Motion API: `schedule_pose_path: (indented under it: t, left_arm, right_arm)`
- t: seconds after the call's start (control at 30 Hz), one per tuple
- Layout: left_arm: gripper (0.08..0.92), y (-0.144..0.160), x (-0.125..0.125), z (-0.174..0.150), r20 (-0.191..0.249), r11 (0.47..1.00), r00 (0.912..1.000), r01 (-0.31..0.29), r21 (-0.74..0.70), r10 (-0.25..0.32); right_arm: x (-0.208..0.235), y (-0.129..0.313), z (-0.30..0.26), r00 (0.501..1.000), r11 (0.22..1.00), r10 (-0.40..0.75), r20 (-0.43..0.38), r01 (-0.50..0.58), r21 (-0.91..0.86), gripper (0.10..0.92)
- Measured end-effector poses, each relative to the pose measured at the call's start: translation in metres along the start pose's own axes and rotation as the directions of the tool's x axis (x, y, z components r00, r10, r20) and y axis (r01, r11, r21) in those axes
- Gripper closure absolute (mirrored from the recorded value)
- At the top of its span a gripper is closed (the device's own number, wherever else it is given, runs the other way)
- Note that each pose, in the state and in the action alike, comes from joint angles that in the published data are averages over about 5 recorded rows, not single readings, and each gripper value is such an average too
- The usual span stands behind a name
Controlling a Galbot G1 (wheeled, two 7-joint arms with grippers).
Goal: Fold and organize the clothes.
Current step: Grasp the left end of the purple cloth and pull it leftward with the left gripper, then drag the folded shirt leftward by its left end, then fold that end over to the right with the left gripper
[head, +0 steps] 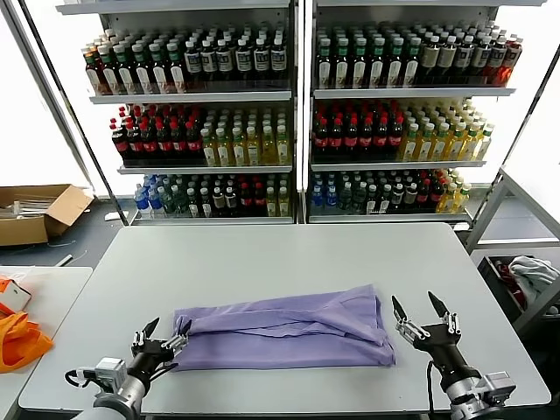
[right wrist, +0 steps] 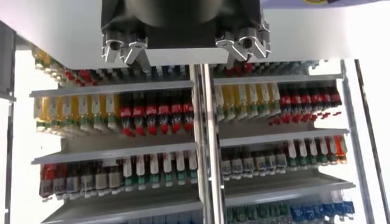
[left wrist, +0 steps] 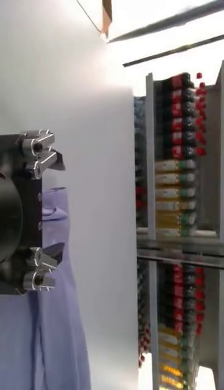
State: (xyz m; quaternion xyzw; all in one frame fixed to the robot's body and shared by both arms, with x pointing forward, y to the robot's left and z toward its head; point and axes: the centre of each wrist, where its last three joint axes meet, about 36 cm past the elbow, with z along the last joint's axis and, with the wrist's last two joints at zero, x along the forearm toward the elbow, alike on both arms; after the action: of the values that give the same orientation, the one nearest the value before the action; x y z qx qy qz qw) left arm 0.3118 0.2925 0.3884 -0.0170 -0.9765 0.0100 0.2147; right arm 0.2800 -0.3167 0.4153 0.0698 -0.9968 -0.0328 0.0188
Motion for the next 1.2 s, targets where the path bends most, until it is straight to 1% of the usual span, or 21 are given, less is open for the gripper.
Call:
schedule_pose_path:
  t: [0.03, 0.13, 0.3, 0.47, 0.6, 0.77, 0.9, 0.97, 1.07, 1.2]
  left_arm:
    - [0.187, -0.004, 0.000, 0.002, -0.003, 1.000, 0.9999, 0.014, 0.008, -0.014]
    - [0.217, -0.015, 0.000, 0.008, -0.020, 0.998, 0.9986, 0.049, 0.026, -0.048]
    - [0.354, -0.031, 0.003, 0.018, -0.054, 0.995, 0.9952, 0.085, 0.053, -0.082]
    - [0.502, -0.044, 0.008, 0.021, -0.068, 0.992, 0.9935, 0.096, 0.076, -0.091]
    - [0.614, -0.049, 0.009, 0.024, -0.073, 0.990, 0.9923, 0.107, 0.087, -0.101]
    - [0.761, -0.048, 0.008, 0.024, -0.061, 0.989, 0.9917, 0.118, 0.088, -0.113]
    - [0.868, -0.038, 0.004, 0.022, -0.039, 0.989, 0.9923, 0.121, 0.089, -0.118]
    - [0.899, -0.028, 0.001, 0.019, -0.022, 0.989, 0.9925, 0.122, 0.086, -0.120]
    - [0.908, -0.005, -0.005, 0.012, 0.012, 0.988, 0.9909, 0.133, 0.073, -0.134]
    - [0.908, 0.044, -0.012, -0.002, 0.056, 0.985, 0.9838, 0.168, 0.039, -0.170]
  right_arm:
    - [0.002, 0.000, 0.001, 1.000, 1.000, 0.003, 0.006, -0.003, 0.001, 0.201]
    - [0.006, -0.001, 0.002, 1.000, 1.000, 0.010, 0.023, -0.010, 0.005, 0.200]
    - [0.011, -0.001, 0.001, 0.999, 1.000, 0.022, 0.046, -0.022, 0.006, 0.199]
    - [0.015, 0.000, -0.001, 0.998, 1.000, 0.026, 0.065, -0.027, 0.000, 0.200]
    - [0.015, 0.002, -0.004, 0.997, 1.000, 0.025, 0.078, -0.025, -0.006, 0.200]
    - [0.014, 0.004, -0.006, 0.996, 1.000, 0.024, 0.087, -0.023, -0.012, 0.200]
    - [0.014, 0.006, -0.008, 0.996, 1.000, 0.020, 0.091, -0.019, -0.015, 0.200]
    - [0.014, 0.006, -0.009, 0.995, 1.000, 0.018, 0.094, -0.016, -0.015, 0.200]
    - [0.013, 0.007, -0.011, 0.995, 1.000, 0.013, 0.097, -0.011, -0.016, 0.200]
    - [0.012, 0.009, -0.012, 0.995, 1.000, 0.005, 0.102, -0.003, -0.017, 0.200]
